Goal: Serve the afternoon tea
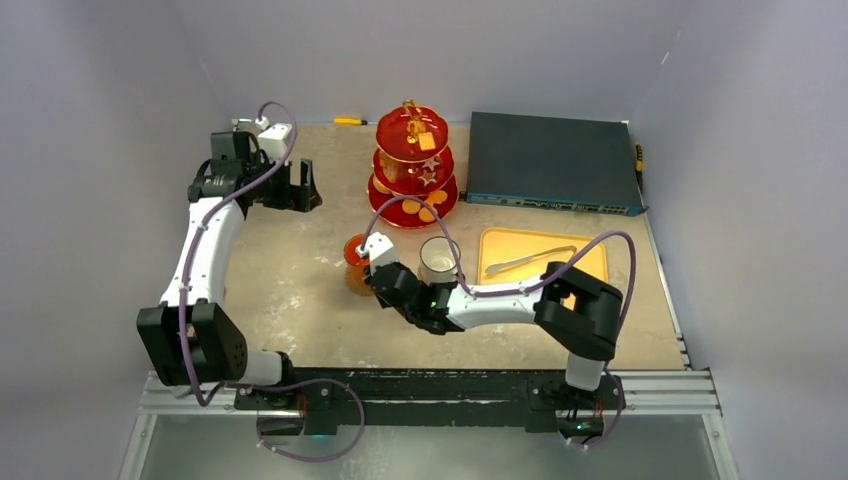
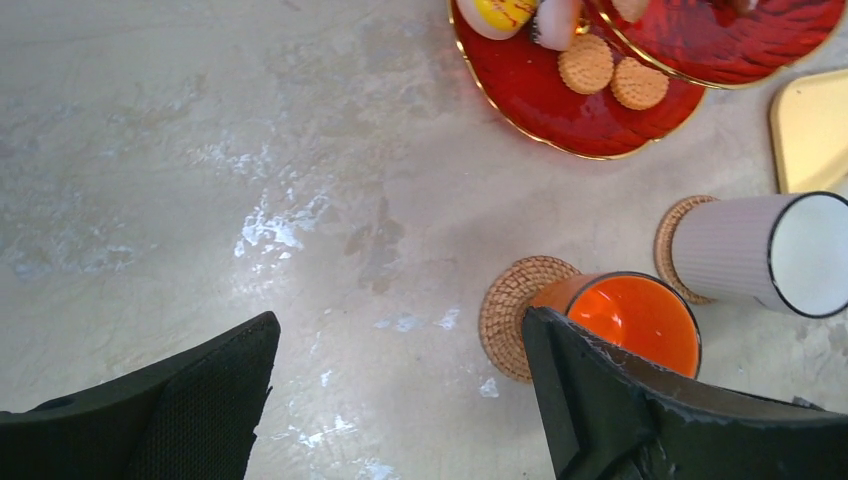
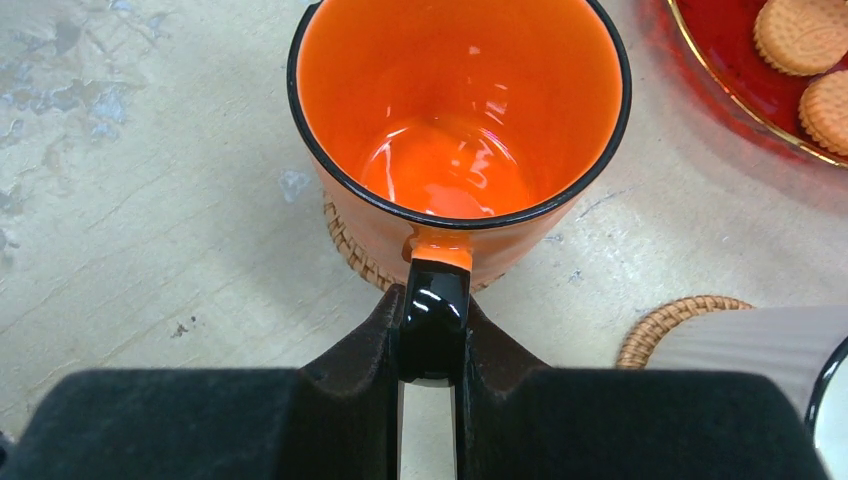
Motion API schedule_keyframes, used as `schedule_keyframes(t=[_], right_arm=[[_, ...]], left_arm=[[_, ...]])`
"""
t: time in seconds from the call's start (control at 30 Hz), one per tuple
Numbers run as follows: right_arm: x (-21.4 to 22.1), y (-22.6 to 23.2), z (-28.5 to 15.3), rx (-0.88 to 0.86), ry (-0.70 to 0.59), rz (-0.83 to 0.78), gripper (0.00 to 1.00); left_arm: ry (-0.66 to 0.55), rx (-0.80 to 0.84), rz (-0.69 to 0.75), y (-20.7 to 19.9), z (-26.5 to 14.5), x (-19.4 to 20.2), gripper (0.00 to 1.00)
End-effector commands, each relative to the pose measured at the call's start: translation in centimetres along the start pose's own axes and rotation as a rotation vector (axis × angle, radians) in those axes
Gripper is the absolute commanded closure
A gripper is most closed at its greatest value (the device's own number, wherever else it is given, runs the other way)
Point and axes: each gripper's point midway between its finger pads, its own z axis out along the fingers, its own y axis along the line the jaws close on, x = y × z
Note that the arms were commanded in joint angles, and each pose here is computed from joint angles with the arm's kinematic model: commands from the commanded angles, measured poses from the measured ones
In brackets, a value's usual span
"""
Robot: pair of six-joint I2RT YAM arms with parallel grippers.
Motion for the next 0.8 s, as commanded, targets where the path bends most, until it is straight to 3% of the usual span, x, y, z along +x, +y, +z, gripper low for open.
schedule_keyframes(t=[0.0,0.4,0.77], right_arm=[[-3.4,0.9,0.0,-0.008,-0.13,0.091,1.0],[-2.6,2.1,0.3,-0.016,-0.127,0.079,1.0],[0.9,2.4,1.5,-0.006,-0.067,0.057,1.0]], left_arm=[[-0.057,-0.027,0.012,1.5,0.3,-1.8,0.08],[-0.024,-0.043,0.002,2.6,2.1,0.2,0.04],[-0.036,-0.064,0.006,3.2,2.8,0.3,0.02]])
